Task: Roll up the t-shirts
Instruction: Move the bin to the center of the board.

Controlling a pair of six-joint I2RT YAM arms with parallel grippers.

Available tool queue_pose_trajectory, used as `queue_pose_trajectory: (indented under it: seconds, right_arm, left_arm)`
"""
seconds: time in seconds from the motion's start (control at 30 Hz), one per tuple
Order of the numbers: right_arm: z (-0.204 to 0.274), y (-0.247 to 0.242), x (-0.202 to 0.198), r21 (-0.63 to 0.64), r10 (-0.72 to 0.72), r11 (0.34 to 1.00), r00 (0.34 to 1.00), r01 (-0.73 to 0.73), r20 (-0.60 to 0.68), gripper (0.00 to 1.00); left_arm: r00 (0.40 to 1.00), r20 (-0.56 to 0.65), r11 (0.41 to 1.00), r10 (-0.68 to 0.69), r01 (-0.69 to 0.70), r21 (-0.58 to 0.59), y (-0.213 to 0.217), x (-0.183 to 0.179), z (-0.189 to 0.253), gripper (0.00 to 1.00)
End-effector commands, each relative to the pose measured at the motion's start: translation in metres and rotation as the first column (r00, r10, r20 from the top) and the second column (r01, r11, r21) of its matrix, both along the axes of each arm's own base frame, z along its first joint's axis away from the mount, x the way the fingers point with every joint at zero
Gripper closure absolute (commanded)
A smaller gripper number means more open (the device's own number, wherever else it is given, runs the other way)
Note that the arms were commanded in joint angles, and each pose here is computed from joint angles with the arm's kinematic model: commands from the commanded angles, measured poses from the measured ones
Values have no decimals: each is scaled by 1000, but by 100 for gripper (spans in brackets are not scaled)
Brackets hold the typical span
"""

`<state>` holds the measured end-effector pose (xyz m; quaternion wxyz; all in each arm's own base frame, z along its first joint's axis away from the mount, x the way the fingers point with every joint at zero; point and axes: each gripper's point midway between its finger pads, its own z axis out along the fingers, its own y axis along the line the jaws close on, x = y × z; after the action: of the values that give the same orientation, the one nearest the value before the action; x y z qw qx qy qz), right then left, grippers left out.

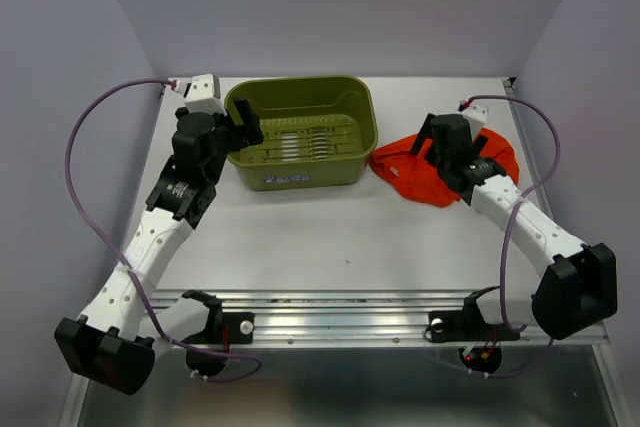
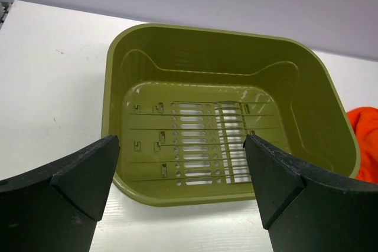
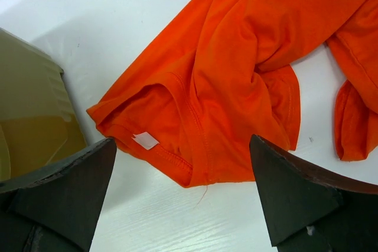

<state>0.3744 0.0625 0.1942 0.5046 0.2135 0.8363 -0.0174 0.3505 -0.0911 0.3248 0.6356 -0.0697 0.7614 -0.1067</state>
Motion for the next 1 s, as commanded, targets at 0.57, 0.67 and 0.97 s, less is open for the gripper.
queue_pose_trajectory:
  seconds: [0.57,0.67,0.97]
  right_arm:
    - [-42,-10,-2,139,-33,989,996,43,-78,0]
    - [-54,-14,-2,183,-26,982,993,46,-113,0]
    - [-60,20,13,244,163,962,975,-123,-151,0]
  left_arm:
    - [921,-132,882,-368,390,264,-146,-28,-18,1]
    - [917,-140,878,-373,398,268,-151,-26,-21,1]
    - [935,-140,912,-326,350,213,-139,-6,-19,1]
